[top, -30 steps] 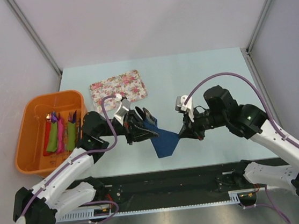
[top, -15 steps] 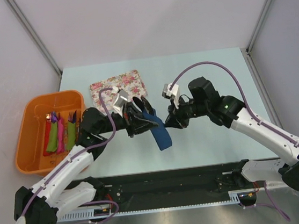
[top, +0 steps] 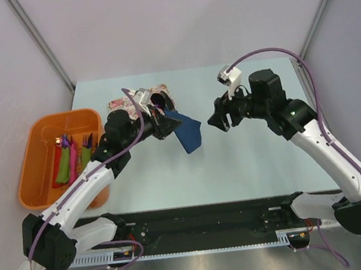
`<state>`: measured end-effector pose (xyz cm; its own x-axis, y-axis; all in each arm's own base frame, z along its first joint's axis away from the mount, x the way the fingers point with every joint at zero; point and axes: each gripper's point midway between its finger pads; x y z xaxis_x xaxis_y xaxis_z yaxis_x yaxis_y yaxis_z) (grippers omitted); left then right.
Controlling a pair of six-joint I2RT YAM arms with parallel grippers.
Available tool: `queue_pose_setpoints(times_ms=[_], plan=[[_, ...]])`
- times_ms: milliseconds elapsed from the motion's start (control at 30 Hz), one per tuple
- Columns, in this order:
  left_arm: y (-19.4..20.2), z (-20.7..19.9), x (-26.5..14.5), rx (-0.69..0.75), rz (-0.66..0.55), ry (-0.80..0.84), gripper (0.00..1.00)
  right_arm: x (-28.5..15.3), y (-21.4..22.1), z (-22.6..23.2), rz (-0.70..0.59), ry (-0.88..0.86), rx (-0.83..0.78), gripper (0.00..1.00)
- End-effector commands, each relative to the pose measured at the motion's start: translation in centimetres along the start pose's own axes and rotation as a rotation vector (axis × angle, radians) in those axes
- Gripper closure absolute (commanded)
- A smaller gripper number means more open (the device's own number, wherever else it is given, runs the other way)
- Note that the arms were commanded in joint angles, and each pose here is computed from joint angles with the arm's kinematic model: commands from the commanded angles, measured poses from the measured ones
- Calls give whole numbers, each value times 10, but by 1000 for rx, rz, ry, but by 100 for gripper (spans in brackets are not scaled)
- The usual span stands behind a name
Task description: Place the utensils on the paper napkin and roll it up
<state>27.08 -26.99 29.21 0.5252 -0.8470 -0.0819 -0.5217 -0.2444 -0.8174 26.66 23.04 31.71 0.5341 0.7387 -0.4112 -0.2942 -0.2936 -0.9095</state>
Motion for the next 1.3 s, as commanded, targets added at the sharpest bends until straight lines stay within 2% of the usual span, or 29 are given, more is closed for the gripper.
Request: queue_pose_setpoints(times_ms=[0,100,167,533,800,967,1267], plan=[[-34,1,1,17,-80,-67,100,15,-11,26,-20,-85,24,36],[-36,-12,2,-15,-83,-9,100,29,-12,49,-39,-183,28,26],[-38,-20,1,-33,-91,27,100,40,-13,60,-48,-236,27,23],[-45,-46,-6,-76,-114,137,100,70,-2,78,-30,-341,69,22],[-40,-63,-14,-58,-113,238,100,71,2,85,-29,-400,91,23],[-38,-75,-20,-44,-115,308,100,62,-2,89,-54,-467,128,30],[-42,-88,-24,-39,-138,389,100,35,-13,119,-92,-649,173,52]])
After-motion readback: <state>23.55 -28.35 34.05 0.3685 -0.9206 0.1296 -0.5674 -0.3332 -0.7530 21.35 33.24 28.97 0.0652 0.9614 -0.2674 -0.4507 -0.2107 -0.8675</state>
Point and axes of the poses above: each gripper's point midway between its finger pads, its own x axis out along the fingers, its own z axis along the line the jaws close on, y = z × x, and after that the axes turned 5 degrees about -x, right-handed
